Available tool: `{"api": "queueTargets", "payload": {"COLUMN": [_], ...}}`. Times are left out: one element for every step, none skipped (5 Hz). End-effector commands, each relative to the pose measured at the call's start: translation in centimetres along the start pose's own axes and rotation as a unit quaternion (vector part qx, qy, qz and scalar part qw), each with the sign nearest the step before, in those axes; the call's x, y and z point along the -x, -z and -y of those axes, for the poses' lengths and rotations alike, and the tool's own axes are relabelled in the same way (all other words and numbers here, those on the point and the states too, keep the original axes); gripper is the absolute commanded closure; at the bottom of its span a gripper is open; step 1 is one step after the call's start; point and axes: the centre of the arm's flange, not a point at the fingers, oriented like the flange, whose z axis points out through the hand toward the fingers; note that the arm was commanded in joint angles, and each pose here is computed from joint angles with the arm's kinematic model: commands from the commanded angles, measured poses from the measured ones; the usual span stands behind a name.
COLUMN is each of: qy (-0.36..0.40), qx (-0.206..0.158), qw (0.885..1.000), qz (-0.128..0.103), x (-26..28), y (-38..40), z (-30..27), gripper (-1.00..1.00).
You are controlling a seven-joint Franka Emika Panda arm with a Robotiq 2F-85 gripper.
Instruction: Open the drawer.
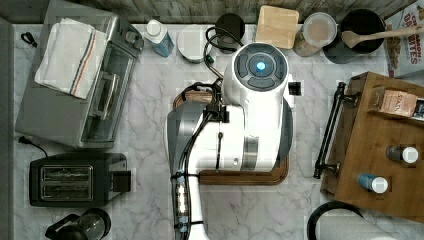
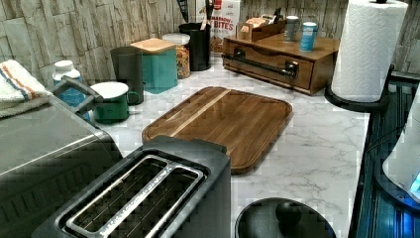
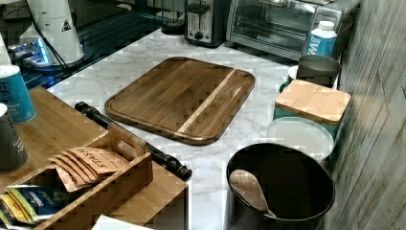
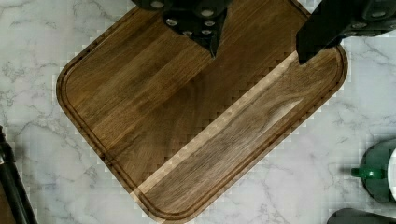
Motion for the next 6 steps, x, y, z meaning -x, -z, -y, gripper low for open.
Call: {"api": "queueTargets", "payload": {"qy": [-0.001,0.027,0.068,0.111,0.133,0.131], "qx": [0.0,0.017,0.026,0.032,0.028,0.032], "qw": [1.0,0.999,0.997,0.993,0.99,0.989], "qz": [0.0,-0.013,-0.028,-0.035,-0.043,-0.058], "x": [-0.1,0.5,-1.4,-4.5,-7.7,-10.3], "y": [0.0,-1.6,-2.7,-3.0,-3.1,-3.8], "z": [-0.1,-1.1,-4.0,-7.3,-10.9,-13.3], "gripper": [-1.0,-1.0,-1.0,-1.0,-1.0,-1.0]}}
